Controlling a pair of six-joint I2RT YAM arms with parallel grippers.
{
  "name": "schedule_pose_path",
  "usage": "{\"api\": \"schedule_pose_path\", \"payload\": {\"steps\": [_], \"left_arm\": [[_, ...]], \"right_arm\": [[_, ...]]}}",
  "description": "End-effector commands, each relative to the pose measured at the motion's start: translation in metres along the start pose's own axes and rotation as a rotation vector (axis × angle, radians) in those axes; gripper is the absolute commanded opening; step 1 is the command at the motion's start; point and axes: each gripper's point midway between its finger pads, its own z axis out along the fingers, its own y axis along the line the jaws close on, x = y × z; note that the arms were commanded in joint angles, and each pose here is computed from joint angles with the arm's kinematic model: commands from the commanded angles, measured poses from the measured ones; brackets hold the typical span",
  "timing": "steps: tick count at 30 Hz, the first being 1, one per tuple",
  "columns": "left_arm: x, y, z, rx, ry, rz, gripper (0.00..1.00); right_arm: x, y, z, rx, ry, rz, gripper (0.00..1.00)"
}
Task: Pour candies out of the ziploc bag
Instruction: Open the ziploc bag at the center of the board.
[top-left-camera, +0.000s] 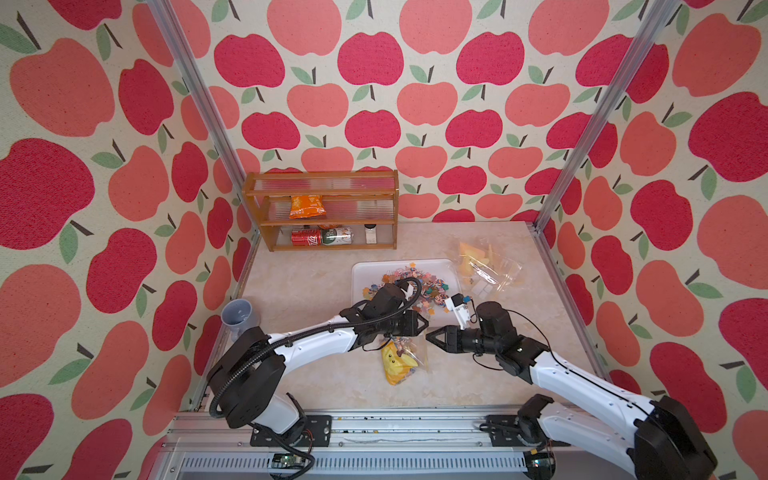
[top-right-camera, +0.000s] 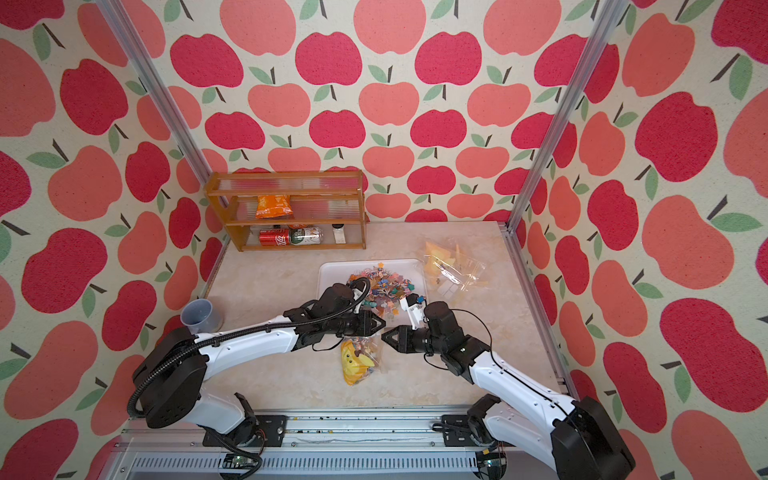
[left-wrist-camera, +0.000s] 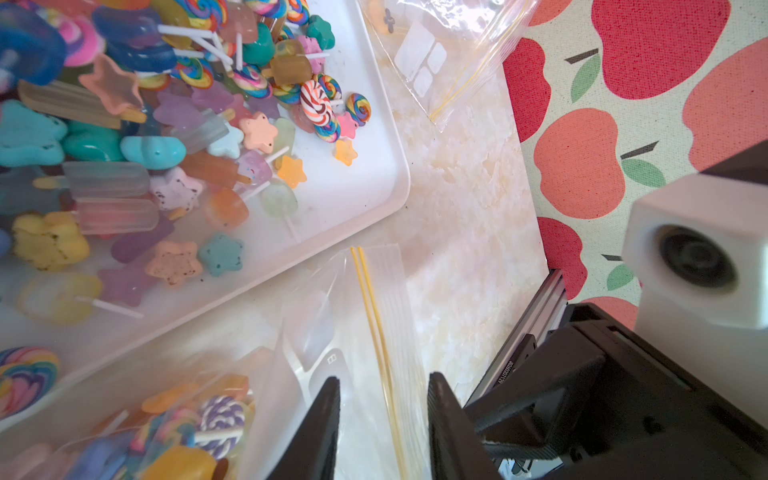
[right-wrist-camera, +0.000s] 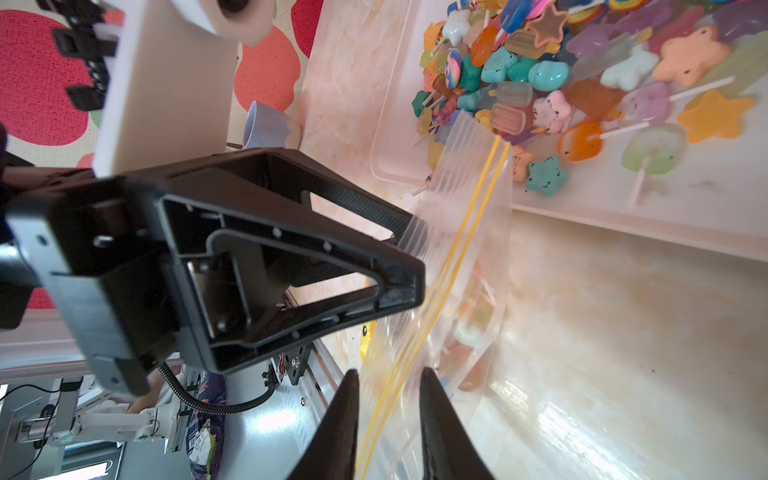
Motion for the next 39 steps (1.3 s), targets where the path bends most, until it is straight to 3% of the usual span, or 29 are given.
{"api": "schedule_pose_path", "payload": {"steps": [1,20,39], "left_arm": [[0.001,0.0,-0.003,0.011,-0.007,-0.009,0.34],[0.001,0.0,-0.001,0.02,-0.011,-0.014,0.34],[0.005,0.012,0.004,-0.028,0.008,-0.016,0.34]], "right_arm": [[-0.014,0.012,0.0,-0.017,-0.036,-0.021,0.27],[-0.012,0.012,0.006,-0.011,-0.017,-0.028,0.26],[0.009,-0.016,0.013,0.044,0.014,0.012,0.25]]}}
